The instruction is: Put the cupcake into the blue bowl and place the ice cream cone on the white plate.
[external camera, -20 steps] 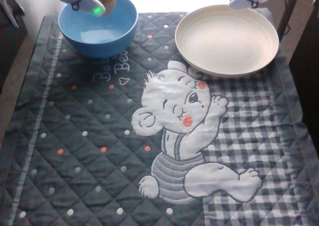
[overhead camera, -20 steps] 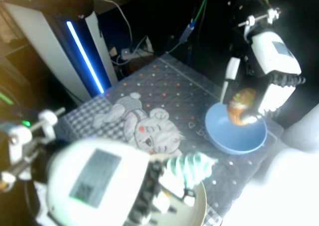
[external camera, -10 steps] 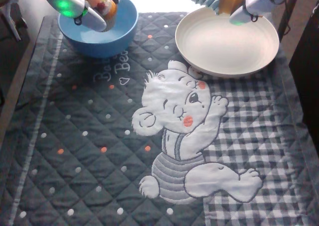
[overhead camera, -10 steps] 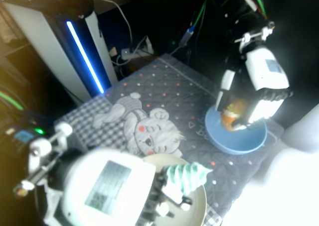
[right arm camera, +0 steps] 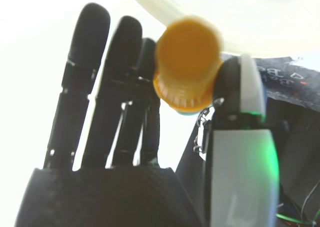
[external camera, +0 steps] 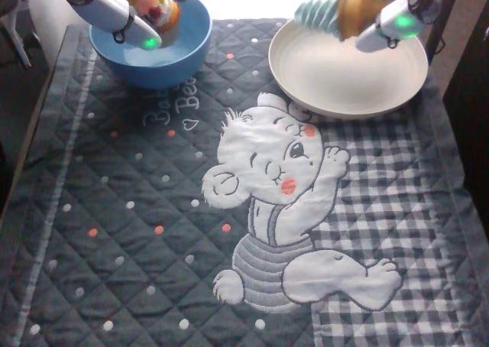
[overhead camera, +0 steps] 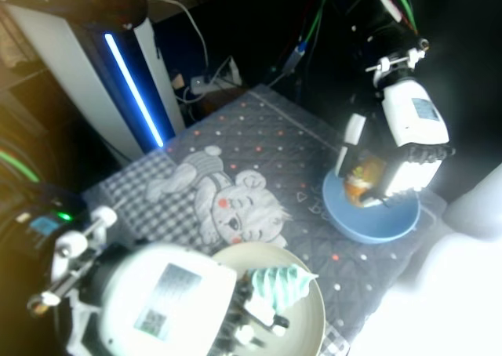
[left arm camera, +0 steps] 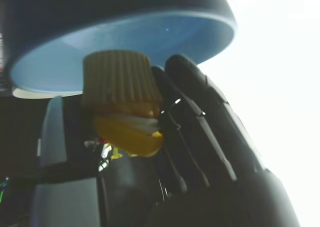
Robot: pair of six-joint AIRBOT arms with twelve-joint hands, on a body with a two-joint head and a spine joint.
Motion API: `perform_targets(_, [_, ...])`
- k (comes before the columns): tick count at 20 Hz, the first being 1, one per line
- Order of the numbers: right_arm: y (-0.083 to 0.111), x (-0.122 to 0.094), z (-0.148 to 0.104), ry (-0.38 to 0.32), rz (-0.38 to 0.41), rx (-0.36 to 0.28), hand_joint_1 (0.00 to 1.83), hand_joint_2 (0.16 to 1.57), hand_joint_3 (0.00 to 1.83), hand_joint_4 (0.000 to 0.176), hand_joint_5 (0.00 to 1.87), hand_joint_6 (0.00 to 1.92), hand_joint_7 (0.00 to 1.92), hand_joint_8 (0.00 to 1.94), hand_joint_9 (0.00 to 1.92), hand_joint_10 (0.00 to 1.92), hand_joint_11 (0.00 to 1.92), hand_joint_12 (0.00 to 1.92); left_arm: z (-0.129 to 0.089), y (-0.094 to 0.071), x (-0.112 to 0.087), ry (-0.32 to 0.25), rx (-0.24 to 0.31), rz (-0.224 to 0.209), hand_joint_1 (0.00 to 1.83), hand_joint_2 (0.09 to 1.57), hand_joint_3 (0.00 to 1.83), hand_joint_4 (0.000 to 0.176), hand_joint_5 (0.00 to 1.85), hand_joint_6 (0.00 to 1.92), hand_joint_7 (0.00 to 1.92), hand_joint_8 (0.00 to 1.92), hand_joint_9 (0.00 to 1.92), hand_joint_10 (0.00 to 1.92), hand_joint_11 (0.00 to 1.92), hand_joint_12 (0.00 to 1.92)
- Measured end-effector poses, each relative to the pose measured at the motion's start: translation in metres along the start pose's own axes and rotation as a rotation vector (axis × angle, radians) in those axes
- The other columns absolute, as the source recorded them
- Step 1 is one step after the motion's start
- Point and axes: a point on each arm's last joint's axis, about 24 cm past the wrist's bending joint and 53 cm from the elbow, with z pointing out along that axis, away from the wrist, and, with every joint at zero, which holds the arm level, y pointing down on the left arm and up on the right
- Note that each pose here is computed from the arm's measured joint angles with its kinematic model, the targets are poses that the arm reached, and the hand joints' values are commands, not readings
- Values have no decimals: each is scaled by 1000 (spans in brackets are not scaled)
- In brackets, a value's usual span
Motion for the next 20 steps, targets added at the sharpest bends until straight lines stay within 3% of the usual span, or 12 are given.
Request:
perform_targets(2, [1,0,0,-1,2,-2,698,852,0,120,205,0,285,0,307,0,15,937,0,-1,-1,-1,3,-1,1141,862,0,0,595,0,523,0,482,0,405,247])
perform_targets(3, [1,-1,0,-3,2,-3,672,828,0,146,129,0,206,0,239,0,2,950,0,-1,0,0,3,-1,1113,850,0,0,564,0,464,0,422,0,373,227])
perform_targets(5, [1,0,0,-2,1,-3,691,800,0,167,34,0,62,0,114,0,0,900,0,-3,-3,-5,6,0,1072,827,0,7,481,0,386,0,355,0,344,217])
perform_targets(7, [1,0,0,-2,1,-3,738,810,1,174,1,0,4,0,10,6,0,560,0,-7,-8,-13,18,-2,1071,811,0,20,471,3,396,6,356,3,328,219])
perform_targets(8, [1,-1,0,-2,1,-3,745,811,1,170,2,1,0,0,4,6,0,521,0,-8,-8,-13,25,-3,1068,803,0,25,479,6,402,8,361,5,333,224])
perform_targets(11, [0,-2,-3,-3,1,-3,766,793,0,135,4,1,0,0,29,8,0,434,-2,-10,-8,-11,30,2,1073,796,0,13,501,12,419,11,381,11,360,241])
perform_targets(12, [0,-2,-5,-2,1,-3,752,789,0,122,20,2,0,0,61,12,0,518,-3,-11,-10,-14,34,2,1080,802,0,41,504,12,417,9,386,12,354,241])
perform_targets(13, [1,-2,-6,-3,1,-6,764,786,0,124,27,4,0,0,65,11,0,533,-5,-12,-11,-15,40,1,1105,806,0,32,513,13,427,11,398,15,371,251])
perform_targets(14, [2,-3,-8,-5,2,-10,797,780,0,150,42,2,0,0,51,4,0,312,-6,-14,-13,-17,49,3,1105,805,0,45,525,17,438,14,401,15,382,257])
perform_targets(15, [3,-5,-10,-9,2,-15,783,767,0,165,45,1,56,5,60,4,0,291,-8,-16,-13,-14,55,1,1105,810,0,40,519,12,436,11,391,8,372,256])
perform_targets(17, [9,-10,-17,-26,2,-40,757,740,0,138,53,0,122,1,88,5,0,499,-15,-21,-18,-19,78,5,1083,816,1,27,495,0,408,0,350,0,347,252])
perform_targets(20, [26,-23,-35,-74,4,-108,702,745,2,175,43,1,147,8,106,20,0,778,-32,-32,-32,-45,136,-10,1018,818,0,55,403,2,346,2,343,2,88,716])
